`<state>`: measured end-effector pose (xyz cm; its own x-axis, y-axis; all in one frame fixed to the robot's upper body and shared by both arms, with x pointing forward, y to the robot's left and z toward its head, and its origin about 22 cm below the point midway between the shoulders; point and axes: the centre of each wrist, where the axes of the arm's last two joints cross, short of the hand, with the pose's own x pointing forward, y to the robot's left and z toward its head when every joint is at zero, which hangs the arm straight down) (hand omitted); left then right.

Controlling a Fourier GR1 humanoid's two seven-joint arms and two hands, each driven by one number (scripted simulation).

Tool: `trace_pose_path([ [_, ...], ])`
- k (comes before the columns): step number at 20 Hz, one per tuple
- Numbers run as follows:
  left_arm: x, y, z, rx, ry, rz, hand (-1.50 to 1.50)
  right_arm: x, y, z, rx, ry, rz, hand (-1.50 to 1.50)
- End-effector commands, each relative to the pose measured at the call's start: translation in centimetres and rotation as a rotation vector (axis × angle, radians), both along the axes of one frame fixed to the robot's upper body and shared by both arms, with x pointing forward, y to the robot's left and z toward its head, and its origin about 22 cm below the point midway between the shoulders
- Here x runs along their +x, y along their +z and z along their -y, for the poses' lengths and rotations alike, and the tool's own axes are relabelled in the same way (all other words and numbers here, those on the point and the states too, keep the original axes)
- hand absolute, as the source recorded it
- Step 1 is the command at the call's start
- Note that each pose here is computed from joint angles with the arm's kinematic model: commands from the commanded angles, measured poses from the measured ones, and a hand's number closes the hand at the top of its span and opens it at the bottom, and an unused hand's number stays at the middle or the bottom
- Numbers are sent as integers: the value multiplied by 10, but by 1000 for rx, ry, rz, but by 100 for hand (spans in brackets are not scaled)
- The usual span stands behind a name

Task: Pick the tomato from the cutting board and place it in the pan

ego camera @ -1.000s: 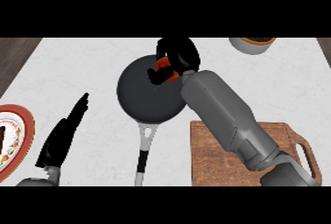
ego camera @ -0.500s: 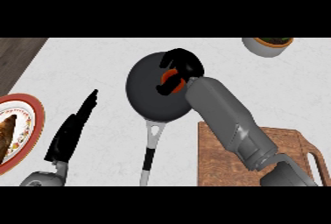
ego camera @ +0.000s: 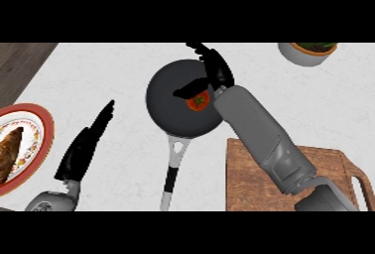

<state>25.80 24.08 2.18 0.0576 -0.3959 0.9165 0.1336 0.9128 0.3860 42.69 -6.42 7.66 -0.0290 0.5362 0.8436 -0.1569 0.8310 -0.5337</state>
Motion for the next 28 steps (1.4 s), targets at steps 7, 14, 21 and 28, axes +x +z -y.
trace_pose_path([
  [7,-3,-1,-4,-12,65,-11,0,6,-9,20,274,-307,122,-150],
  [14,-33,-14,-24,-5,112,-32,0,16,-16,77,345,-349,195,-150],
  [21,-12,-3,-42,-13,137,-33,0,13,-33,156,293,-315,244,-150],
  [28,-22,-20,-18,6,154,-28,0,-4,-48,229,274,-295,252,-150],
])
